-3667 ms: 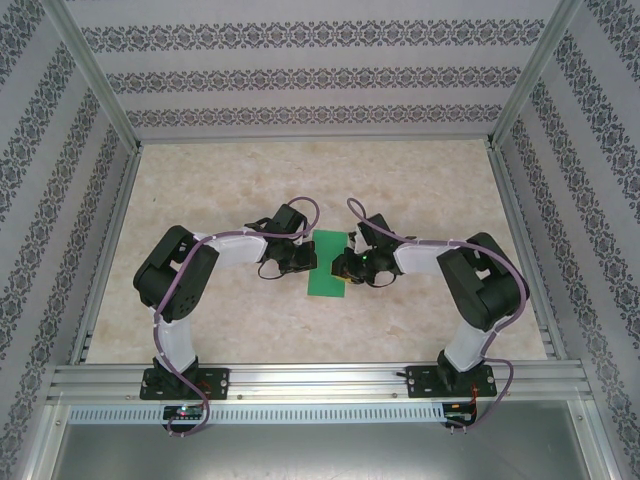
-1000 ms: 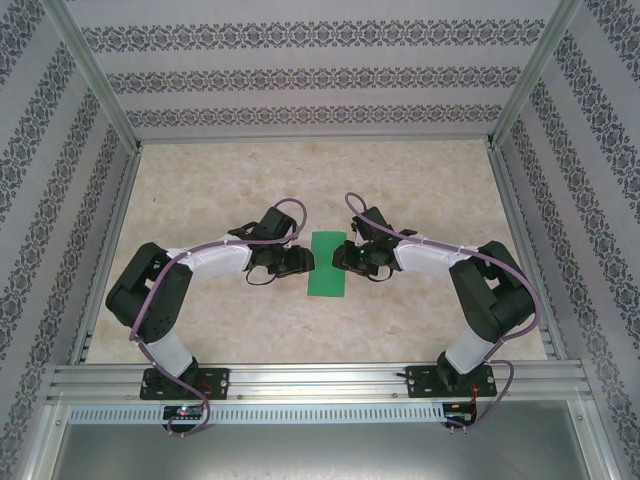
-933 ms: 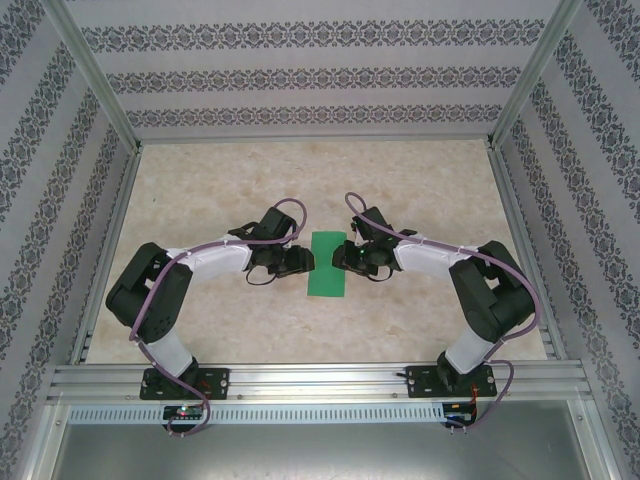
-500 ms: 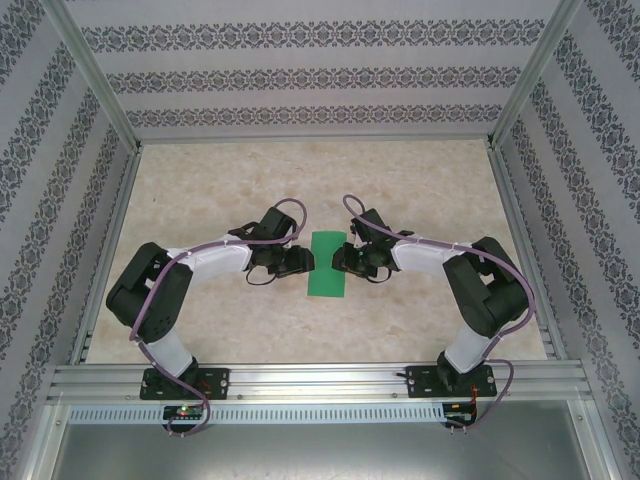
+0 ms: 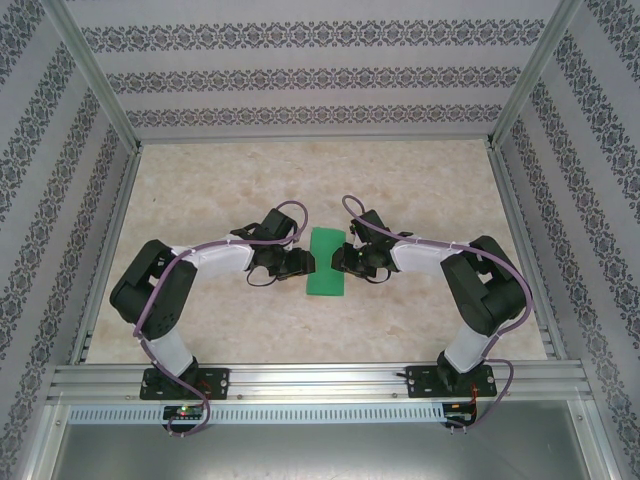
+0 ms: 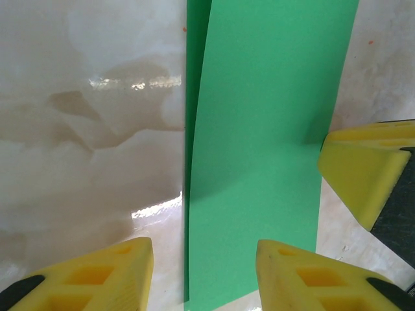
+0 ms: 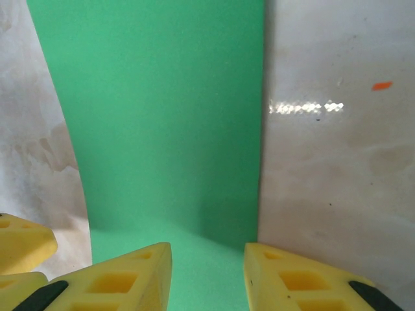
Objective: Fold a paper plane with a square sheet of paper (pick it up from the middle)
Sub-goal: Fold the triangle a second time at the center of the table.
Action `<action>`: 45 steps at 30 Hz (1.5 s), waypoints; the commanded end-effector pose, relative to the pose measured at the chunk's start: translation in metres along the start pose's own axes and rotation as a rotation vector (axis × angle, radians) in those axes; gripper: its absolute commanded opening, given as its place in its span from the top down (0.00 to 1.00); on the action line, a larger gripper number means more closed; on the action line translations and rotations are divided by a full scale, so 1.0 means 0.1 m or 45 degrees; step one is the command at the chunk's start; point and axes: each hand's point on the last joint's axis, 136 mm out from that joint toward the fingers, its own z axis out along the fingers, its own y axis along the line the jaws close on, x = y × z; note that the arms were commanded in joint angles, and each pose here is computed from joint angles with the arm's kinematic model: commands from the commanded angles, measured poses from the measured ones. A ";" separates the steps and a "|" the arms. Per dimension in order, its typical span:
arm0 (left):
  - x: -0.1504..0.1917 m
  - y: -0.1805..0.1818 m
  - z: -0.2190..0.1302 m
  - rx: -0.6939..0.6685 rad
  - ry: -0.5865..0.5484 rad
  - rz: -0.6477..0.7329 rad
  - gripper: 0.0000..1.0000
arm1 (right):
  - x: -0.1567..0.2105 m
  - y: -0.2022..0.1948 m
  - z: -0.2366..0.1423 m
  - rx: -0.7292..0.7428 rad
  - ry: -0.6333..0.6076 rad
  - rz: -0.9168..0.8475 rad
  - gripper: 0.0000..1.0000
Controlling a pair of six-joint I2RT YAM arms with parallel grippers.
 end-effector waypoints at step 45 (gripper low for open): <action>0.03 -0.45 -0.02 0.207 -0.002 -0.037 0.58 | 0.07 -0.09 0.03 -0.031 0.008 0.052 0.65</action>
